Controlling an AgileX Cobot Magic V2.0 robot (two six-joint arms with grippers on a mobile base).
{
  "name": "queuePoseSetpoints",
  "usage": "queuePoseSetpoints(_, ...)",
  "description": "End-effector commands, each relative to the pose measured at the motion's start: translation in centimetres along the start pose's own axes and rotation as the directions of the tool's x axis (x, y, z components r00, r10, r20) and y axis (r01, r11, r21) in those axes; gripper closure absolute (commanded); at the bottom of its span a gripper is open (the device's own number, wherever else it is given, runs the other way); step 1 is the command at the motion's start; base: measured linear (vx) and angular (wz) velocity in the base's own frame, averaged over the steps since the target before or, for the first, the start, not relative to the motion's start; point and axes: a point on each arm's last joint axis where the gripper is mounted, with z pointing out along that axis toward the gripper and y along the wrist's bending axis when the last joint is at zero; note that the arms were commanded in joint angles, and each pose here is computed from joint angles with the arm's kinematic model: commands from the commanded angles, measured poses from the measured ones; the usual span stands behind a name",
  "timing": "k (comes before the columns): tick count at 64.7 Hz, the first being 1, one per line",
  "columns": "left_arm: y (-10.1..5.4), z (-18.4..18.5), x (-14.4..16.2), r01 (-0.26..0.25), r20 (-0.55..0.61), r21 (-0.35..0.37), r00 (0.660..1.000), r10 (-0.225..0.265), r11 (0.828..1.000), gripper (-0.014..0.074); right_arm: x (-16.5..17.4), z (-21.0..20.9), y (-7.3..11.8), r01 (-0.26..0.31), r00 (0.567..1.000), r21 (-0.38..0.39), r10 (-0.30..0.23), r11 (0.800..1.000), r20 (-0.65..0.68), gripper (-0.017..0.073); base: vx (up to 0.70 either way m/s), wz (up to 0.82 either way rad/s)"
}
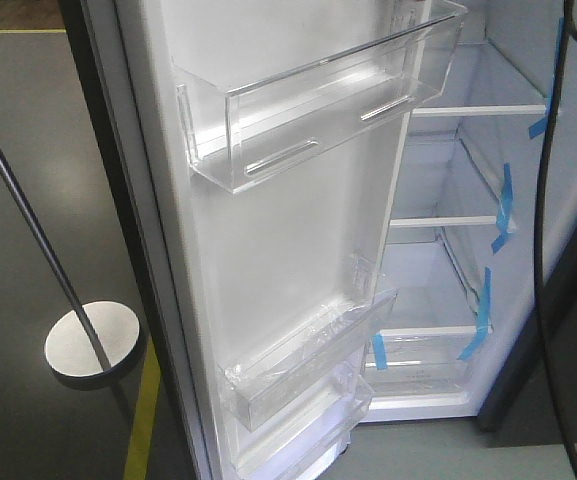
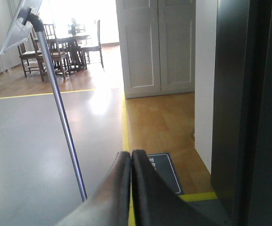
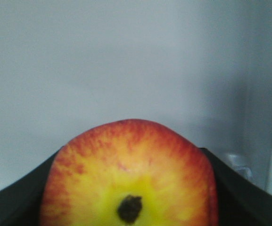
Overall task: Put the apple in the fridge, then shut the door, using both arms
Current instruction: 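Lower the apple into the upper clear door bin and open the right gripper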
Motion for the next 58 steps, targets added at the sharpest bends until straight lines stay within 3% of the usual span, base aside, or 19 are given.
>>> queuePoseSetpoints(1,0.01,-0.25,-1.31,0.012,0.106,0.002,0.994,-0.012,1.0,0.06,-2.13,-1.13,1.42,0.027,0.994,-0.029,-0.024,0.999,0.104,0.0491,0.0,0.0)
queuePoseSetpoints(30,0.01,-0.25,-1.31,0.012,0.106,0.002,0.994,-0.012,1.0,0.06,-1.81,-0.58,0.9,0.06,0.992,-0.042,-0.055,0.997,0.114,0.0445,0.0,0.0)
queuePoseSetpoints(36,0.01,-0.25,-1.31,0.012,0.106,0.002,0.994,-0.012,1.0,0.06,-1.77,-0.57,0.96,0.061,0.992,-0.048,-0.055,0.997,0.11,0.0386,0.0,0.0)
queuePoseSetpoints(58,0.01,-0.25,-1.31,0.012,0.106,0.002,0.994,-0.012,1.0,0.06,-1.79,-0.57,0.92,0.049,0.993,-0.045,-0.044,0.998,0.112,0.0031,0.0,0.0)
